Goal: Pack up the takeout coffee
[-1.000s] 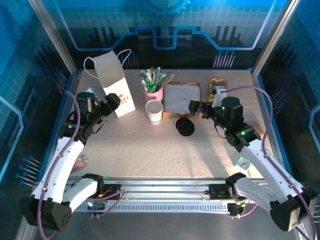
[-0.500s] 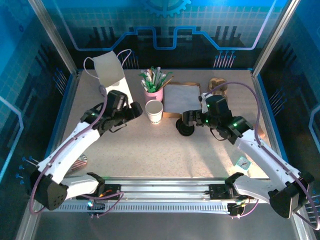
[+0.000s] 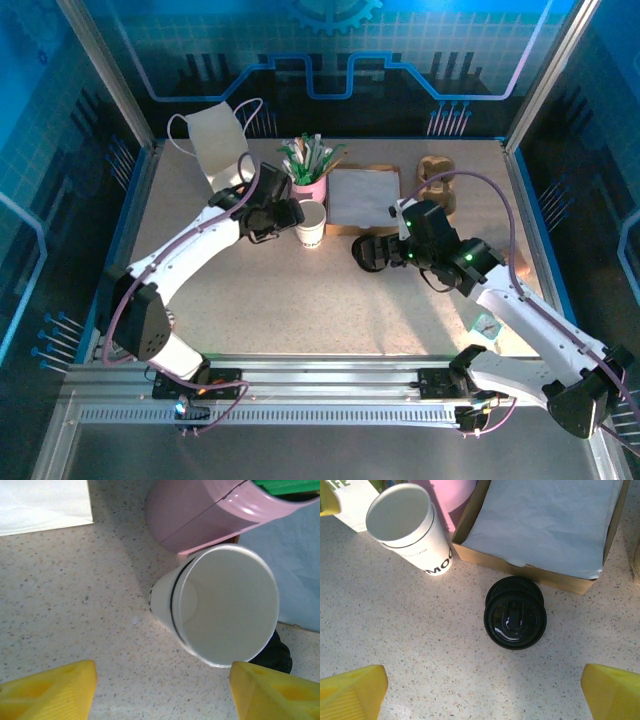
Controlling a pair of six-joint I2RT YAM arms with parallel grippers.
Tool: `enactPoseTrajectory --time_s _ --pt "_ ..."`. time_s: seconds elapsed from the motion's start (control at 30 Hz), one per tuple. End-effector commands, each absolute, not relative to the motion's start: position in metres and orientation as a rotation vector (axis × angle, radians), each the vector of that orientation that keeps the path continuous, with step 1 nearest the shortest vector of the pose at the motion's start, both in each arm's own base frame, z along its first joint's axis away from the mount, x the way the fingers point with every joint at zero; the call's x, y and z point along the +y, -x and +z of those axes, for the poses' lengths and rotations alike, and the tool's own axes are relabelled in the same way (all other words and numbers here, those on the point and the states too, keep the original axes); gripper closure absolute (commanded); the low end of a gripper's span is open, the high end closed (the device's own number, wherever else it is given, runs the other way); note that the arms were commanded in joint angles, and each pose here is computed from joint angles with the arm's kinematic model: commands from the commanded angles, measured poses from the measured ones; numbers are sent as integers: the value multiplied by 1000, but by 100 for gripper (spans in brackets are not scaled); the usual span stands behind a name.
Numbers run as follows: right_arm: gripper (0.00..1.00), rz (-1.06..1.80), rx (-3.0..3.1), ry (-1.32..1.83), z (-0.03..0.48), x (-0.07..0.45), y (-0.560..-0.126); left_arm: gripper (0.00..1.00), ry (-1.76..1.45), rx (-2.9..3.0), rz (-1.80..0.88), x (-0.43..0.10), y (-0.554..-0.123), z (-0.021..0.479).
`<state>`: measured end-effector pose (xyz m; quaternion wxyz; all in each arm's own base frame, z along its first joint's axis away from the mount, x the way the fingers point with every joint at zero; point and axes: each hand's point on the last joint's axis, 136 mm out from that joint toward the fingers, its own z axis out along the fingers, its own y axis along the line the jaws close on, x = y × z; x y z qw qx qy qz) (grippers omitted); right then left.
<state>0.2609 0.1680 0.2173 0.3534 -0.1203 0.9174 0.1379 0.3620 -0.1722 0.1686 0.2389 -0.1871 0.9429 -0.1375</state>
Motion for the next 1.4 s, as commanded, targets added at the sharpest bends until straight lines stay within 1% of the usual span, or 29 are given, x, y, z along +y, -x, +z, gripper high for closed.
enactPoseTrajectory --time_s 0.0,0.27,0.33,0.63,0.83,0.93,1.03,1.27,1.37 --pt "0 315 2376 356 220 165 -251 30 479 2606 -363 -180 -368 168" --pt "0 286 2361 407 228 165 -243 43 470 2635 -298 -181 -378 152" --pt "0 284 2360 417 229 165 -241 48 467 2637 -287 -181 -380 149" --pt "0 267 2354 461 229 167 -234 53 462 2641 -242 -181 -388 144" --pt "0 253 2353 478 231 168 -231 62 458 2657 -235 -183 -390 140" --pt "0 248 2340 491 235 170 -229 65 460 2654 -232 -183 -391 141" --pt "0 247 2333 503 236 171 -229 70 460 2654 -231 -183 -392 142" --pt "0 227 2340 528 234 173 -226 76 459 2661 -221 -183 -392 142" --pt "0 216 2340 537 232 172 -225 77 458 2664 -221 -183 -392 141"
